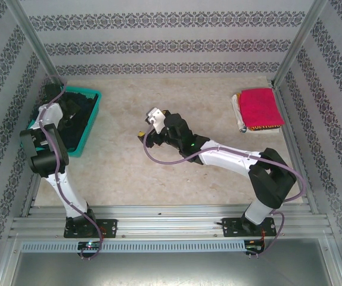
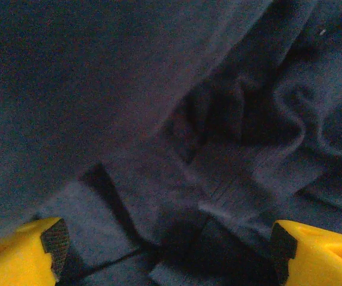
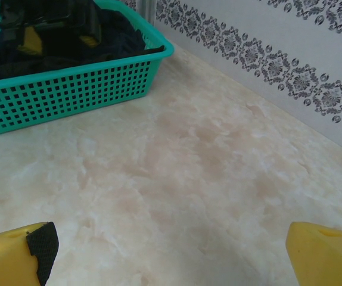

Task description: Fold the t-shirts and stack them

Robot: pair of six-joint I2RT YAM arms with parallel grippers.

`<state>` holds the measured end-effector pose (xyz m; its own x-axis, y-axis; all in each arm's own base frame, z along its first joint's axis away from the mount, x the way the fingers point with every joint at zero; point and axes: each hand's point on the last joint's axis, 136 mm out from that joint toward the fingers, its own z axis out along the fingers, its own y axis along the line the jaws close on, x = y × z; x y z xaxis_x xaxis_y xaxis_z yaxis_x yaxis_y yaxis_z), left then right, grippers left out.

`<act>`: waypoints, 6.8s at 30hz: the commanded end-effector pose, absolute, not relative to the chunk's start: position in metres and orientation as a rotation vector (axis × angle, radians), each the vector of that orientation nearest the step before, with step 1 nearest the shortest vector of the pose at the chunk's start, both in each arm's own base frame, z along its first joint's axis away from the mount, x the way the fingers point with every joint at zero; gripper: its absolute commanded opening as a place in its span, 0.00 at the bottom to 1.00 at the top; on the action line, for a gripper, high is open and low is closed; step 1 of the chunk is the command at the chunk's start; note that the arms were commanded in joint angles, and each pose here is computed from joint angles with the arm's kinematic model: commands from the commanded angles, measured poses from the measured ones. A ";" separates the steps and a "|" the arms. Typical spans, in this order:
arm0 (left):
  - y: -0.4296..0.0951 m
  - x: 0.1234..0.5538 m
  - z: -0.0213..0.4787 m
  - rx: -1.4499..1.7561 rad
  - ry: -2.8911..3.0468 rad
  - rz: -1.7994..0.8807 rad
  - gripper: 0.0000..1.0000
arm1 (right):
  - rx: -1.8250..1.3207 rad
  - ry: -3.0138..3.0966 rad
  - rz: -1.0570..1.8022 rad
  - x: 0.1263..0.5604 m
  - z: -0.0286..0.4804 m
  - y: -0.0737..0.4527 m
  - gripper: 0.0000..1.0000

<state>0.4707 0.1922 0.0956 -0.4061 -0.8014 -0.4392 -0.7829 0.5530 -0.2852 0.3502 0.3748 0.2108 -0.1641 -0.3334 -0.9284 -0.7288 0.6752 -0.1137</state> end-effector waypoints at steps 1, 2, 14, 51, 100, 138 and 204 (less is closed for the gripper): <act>0.189 0.482 0.108 -1.276 2.257 -0.073 0.88 | -0.852 1.768 0.480 0.345 0.212 0.384 0.98; 0.190 0.486 0.109 -1.271 2.256 -0.074 0.88 | -0.850 1.772 0.482 0.344 0.211 0.384 0.98; 0.189 0.531 0.092 -1.269 2.314 -0.115 0.77 | -0.864 1.802 0.475 0.346 0.196 0.388 0.98; 0.097 0.487 0.450 -0.650 1.770 -0.214 0.00 | -0.838 1.796 0.543 0.335 0.204 0.386 0.98; -0.286 0.435 0.455 0.266 2.000 -0.711 0.00 | -0.359 1.762 0.904 0.396 0.262 0.322 0.98; -0.031 0.334 0.404 -0.455 1.657 -0.125 1.00 | -0.299 1.108 1.048 0.439 0.592 0.261 0.00; -0.392 0.379 0.029 -0.200 2.762 -0.401 0.33 | 0.607 1.703 0.467 0.412 0.272 -0.035 0.00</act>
<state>0.3816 -0.3934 0.0321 -0.9269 -0.1876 -0.3250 -0.0737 0.9402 -0.3324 0.4154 -0.0356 0.2629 -0.1778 0.6140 -0.7690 0.1735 0.7888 0.5897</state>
